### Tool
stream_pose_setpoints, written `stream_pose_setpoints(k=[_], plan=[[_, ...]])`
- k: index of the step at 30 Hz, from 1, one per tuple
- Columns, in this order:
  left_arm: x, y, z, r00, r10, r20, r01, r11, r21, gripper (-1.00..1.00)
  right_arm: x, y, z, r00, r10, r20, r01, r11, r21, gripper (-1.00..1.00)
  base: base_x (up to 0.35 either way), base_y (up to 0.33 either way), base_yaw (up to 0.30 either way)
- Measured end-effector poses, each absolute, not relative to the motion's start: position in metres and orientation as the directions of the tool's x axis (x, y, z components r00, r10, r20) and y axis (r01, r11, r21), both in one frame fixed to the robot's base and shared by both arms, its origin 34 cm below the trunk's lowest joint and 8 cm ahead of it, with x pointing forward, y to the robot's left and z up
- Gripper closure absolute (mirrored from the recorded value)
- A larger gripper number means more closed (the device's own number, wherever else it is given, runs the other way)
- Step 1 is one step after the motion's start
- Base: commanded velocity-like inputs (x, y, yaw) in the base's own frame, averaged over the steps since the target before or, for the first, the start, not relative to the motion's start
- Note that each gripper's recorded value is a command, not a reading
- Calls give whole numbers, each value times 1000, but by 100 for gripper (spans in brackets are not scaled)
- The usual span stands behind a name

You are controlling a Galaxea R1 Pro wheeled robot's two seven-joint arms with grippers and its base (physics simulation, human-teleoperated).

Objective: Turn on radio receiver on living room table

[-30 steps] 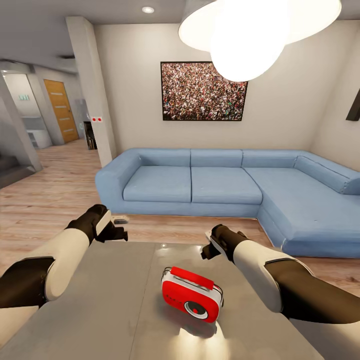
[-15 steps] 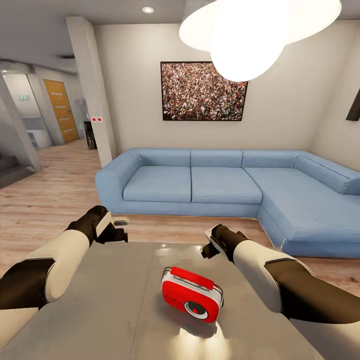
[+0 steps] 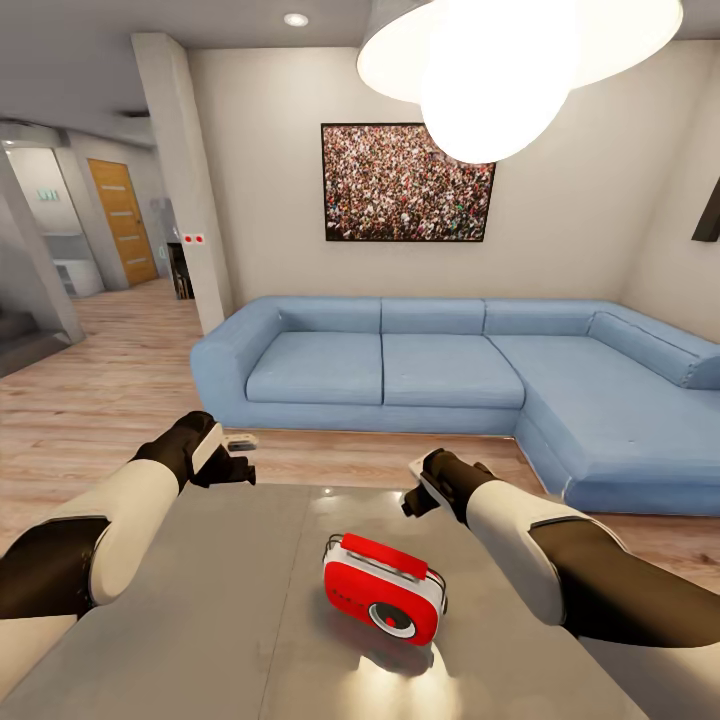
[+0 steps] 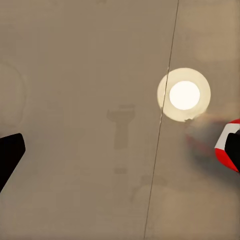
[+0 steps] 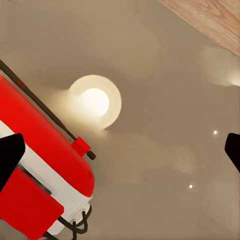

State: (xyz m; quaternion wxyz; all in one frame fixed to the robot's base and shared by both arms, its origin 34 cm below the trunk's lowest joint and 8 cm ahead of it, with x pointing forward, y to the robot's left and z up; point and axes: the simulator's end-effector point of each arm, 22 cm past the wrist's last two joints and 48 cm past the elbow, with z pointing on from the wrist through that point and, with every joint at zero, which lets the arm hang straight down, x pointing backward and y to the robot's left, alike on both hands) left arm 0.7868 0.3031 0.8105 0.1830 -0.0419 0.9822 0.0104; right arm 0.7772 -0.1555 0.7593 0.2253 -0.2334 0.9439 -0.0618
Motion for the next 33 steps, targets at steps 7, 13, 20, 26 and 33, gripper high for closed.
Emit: stream_pose_setpoints(k=[7, 13, 20, 26, 33], plan=[[786, 303, 810, -930, -79, -359, -86, 996, 5, -100, 767, -134, 755, -795, -456, -400, -450, 885, -116, -100, 0, 0, 0], [786, 303, 810, -930, -79, -359, -86, 996, 5, -100, 764, -118, 757, -821, -383, -424, -413, 910, -22, -100, 0, 0, 0], [786, 303, 810, -930, -78, -359, -86, 996, 5, -100, 763, -104, 759, -847, -300, -439, -366, 928, 71, -100, 0, 0, 0], [785, 303, 809, -931, -79, -357, -86, 996, 5, -100, 762, -99, 759, -856, -270, -442, -348, 931, 106, -100, 0, 0, 0], [785, 303, 808, -931, -79, -357, -86, 996, 5, -100, 760, -87, 762, -873, -200, -444, -307, 934, 184, -100, 0, 0, 0]])
